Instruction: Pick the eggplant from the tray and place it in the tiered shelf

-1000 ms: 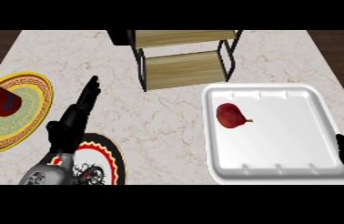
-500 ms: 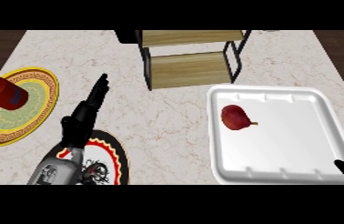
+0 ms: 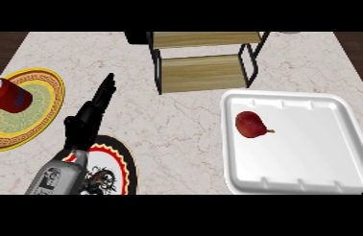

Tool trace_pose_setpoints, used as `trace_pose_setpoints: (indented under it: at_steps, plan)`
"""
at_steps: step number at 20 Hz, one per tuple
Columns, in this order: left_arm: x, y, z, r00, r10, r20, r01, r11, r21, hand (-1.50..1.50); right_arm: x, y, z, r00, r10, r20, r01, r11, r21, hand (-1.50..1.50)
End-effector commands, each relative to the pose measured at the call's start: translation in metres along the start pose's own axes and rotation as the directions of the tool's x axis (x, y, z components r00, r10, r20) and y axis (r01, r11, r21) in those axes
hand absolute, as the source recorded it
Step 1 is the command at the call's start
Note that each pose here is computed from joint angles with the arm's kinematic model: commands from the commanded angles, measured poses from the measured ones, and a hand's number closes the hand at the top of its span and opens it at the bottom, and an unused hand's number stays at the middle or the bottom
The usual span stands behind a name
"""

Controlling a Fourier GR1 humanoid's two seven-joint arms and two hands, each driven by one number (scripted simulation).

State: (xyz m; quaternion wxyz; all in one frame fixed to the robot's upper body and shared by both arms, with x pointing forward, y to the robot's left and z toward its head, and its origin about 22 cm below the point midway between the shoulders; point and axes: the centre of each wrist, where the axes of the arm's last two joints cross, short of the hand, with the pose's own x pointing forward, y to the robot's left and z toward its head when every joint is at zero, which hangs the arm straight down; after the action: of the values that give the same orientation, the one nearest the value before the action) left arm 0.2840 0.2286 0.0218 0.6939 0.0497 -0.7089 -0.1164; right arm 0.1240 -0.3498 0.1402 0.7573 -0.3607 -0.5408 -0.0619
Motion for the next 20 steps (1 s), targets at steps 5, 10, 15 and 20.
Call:
trace_pose_setpoints:
  at_steps: [5,10,15,20]
  plan:
    - [-0.009,-0.016,-0.003,1.000,-0.007,0.011,0.007,1.000,-0.013,0.00,0.062,0.003,0.023,0.963,0.239,-0.123,-0.226,0.968,0.105,-1.50]
    - [-0.011,-0.021,-0.001,1.000,0.015,0.003,-0.015,1.000,-0.016,0.00,0.085,0.012,0.020,0.971,0.208,-0.120,-0.200,0.977,0.078,-1.50]
    - [-0.004,-0.004,-0.005,1.000,0.018,-0.003,-0.018,1.000,-0.015,0.00,0.085,0.026,0.035,0.967,0.228,-0.110,-0.223,0.973,0.060,-1.50]
    - [0.006,-0.013,0.003,1.000,0.018,0.004,-0.018,1.000,-0.019,0.00,0.082,0.037,0.021,0.963,0.233,-0.138,-0.230,0.973,0.034,-1.50]
